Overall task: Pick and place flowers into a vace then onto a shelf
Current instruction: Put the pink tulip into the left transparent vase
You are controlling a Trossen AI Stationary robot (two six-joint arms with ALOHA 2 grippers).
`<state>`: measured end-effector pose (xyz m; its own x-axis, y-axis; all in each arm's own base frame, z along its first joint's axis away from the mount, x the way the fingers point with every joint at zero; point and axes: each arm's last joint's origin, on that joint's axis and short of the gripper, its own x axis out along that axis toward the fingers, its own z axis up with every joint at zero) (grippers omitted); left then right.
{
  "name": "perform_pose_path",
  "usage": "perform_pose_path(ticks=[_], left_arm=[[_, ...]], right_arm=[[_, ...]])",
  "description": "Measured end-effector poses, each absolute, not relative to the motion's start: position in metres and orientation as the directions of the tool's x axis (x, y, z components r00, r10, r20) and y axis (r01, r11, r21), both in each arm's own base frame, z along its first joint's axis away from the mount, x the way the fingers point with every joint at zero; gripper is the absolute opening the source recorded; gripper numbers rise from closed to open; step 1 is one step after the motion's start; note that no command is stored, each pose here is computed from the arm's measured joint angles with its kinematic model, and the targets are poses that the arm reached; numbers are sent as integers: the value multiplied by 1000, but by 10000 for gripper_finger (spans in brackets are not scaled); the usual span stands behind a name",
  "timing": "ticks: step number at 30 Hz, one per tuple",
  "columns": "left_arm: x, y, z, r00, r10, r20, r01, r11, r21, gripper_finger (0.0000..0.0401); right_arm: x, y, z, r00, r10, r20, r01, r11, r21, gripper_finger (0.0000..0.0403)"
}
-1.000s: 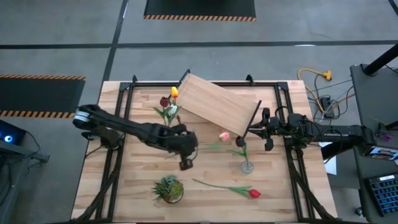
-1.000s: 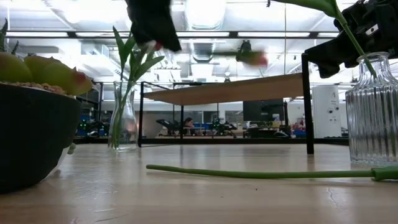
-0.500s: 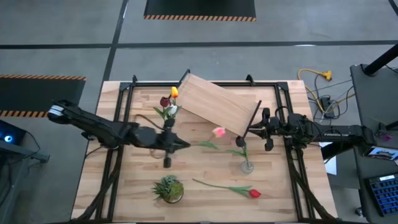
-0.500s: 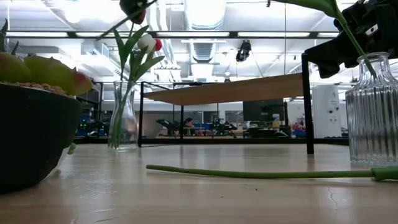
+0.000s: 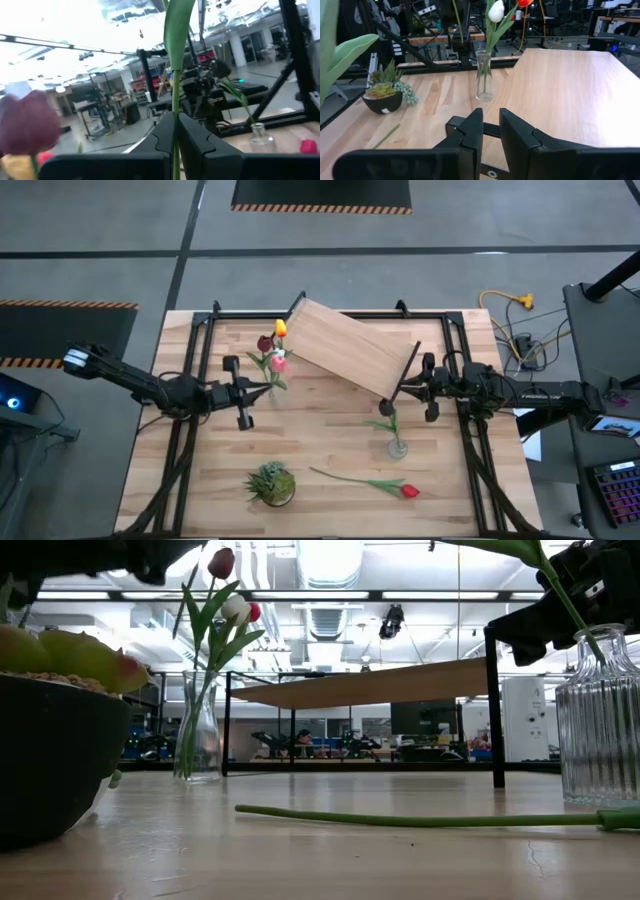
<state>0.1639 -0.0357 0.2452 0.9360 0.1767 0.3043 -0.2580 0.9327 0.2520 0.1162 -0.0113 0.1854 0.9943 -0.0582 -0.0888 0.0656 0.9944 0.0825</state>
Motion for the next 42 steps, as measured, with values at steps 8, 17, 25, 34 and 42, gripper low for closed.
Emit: perform_pose_path(ticks=[8,17,25,34,42], left_arm=[[159,-32,237,908,197,370,-307,913,268,0],[180,-23,240,899,290,329,-382,886,263,0],[184,-23,230,911,298,284,-381,870,311,0],[180,-21,219,919,303,254,-381,850,364,0],[181,-21,222,917,293,271,-378,854,358,0]], right_arm=[[116,-11,185,994,-61,-88,68,994,80,57],[116,-12,185,992,-89,-88,96,992,78,57],[116,-12,185,992,-88,-89,95,992,79,57],[116,-12,185,992,-87,-89,94,992,80,57],[116,-12,185,992,-87,-89,94,992,80,57]])
